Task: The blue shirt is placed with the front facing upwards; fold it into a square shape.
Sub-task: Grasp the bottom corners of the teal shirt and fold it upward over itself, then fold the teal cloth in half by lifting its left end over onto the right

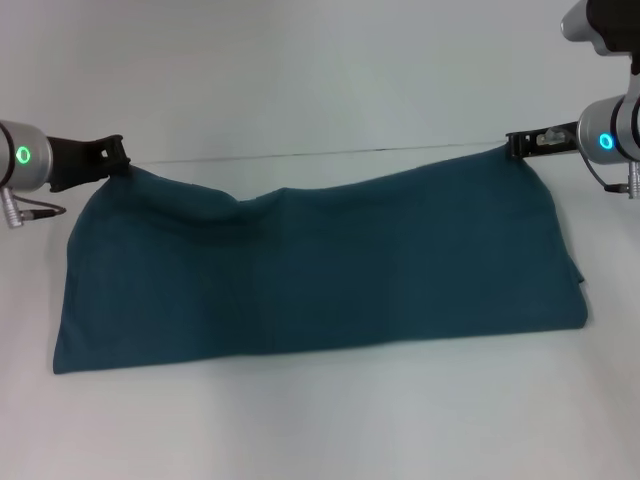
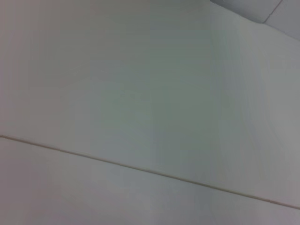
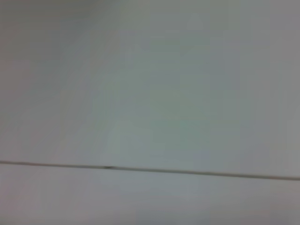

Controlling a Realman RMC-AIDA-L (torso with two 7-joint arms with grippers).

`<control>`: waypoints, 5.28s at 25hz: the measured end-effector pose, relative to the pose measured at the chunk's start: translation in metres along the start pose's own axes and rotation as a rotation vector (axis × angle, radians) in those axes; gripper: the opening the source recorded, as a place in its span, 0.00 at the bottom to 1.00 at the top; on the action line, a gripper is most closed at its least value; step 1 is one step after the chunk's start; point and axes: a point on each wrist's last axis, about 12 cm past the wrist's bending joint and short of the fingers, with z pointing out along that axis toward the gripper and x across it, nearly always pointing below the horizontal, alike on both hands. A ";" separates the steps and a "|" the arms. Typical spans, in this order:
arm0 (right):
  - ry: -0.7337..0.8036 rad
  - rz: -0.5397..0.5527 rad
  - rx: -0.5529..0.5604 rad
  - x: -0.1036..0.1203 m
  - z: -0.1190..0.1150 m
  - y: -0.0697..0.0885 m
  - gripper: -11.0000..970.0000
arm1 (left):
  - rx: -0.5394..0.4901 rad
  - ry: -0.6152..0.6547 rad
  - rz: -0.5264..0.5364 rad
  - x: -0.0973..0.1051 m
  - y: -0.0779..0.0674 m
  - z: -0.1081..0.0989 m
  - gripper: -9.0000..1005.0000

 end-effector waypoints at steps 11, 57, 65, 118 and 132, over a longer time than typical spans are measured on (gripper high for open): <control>-0.028 -0.031 0.017 -0.005 0.003 0.005 0.03 | -0.001 -0.008 -0.011 0.004 0.001 0.002 0.07; -0.111 0.421 -0.849 0.119 -0.096 -0.026 0.80 | 0.354 -0.063 -0.460 0.113 0.097 -0.058 0.84; -0.099 0.386 -0.831 0.117 -0.095 -0.028 0.80 | 0.304 -0.030 0.149 0.091 0.083 -0.070 0.84; -0.133 0.478 -0.795 0.132 -0.098 -0.045 0.80 | 0.159 -0.024 -0.352 0.115 0.095 -0.034 0.84; -0.144 0.475 -0.788 0.131 -0.099 -0.049 0.80 | 0.218 -0.050 -0.275 0.096 0.091 -0.051 0.84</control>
